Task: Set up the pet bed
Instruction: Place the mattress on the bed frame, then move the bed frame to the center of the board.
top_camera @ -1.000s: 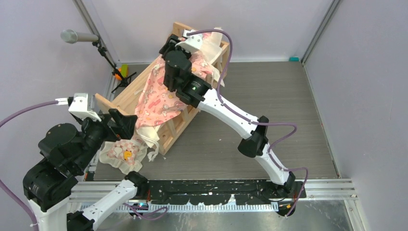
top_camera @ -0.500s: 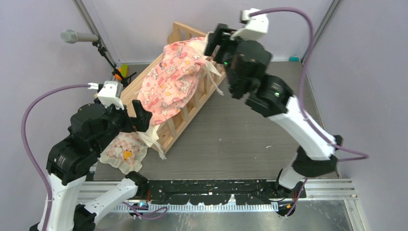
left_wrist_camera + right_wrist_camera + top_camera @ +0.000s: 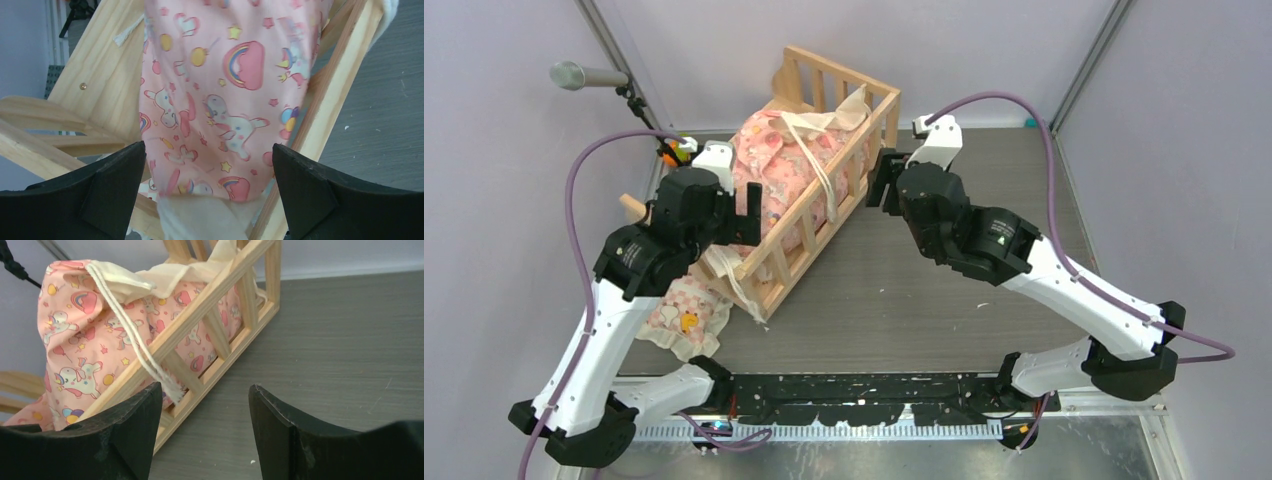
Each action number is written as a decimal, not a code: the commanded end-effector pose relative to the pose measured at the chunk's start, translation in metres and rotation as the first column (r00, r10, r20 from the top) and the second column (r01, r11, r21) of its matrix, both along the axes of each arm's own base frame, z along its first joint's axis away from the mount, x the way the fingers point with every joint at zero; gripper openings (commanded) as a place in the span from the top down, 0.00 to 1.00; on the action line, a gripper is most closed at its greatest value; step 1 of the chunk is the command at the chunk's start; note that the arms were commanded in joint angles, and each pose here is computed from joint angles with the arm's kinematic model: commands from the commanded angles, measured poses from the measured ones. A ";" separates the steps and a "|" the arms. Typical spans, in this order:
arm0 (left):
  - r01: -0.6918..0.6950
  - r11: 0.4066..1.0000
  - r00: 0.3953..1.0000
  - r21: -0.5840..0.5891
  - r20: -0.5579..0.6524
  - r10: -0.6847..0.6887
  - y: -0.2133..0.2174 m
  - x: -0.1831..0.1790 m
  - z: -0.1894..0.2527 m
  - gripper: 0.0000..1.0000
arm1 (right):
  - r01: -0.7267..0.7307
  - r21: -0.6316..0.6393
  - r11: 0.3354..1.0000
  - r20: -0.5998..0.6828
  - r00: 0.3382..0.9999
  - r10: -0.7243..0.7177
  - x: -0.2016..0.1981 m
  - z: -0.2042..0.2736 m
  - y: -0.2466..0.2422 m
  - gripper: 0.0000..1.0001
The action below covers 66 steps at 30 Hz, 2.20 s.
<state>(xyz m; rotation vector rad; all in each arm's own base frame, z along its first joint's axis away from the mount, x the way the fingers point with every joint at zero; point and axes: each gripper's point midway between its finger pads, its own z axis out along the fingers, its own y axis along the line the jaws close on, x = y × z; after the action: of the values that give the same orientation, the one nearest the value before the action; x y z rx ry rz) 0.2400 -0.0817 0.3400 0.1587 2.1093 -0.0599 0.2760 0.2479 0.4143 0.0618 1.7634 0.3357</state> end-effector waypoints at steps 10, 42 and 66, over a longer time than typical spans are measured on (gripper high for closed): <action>-0.110 0.994 0.984 0.026 0.142 0.105 0.032 -0.006 0.035 0.00 | -0.023 0.436 0.900 -0.158 0.982 0.102 0.009 -0.036 0.087 0.32; -0.066 0.997 0.978 0.036 0.202 0.057 0.048 -0.034 0.042 0.00 | 0.166 0.096 0.981 -0.300 0.945 -0.130 0.083 -0.085 -0.028 1.00; 0.118 0.984 0.974 -0.137 0.208 -0.088 -0.025 0.009 0.058 0.00 | 0.094 -0.162 0.982 -0.391 0.908 -0.151 0.051 -0.092 -0.134 0.56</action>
<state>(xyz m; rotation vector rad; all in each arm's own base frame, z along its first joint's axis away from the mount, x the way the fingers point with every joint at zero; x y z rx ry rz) 0.2224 -0.0759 0.3601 0.2205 1.9871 -0.1119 0.3684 0.1420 0.3087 0.1618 2.1426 0.1901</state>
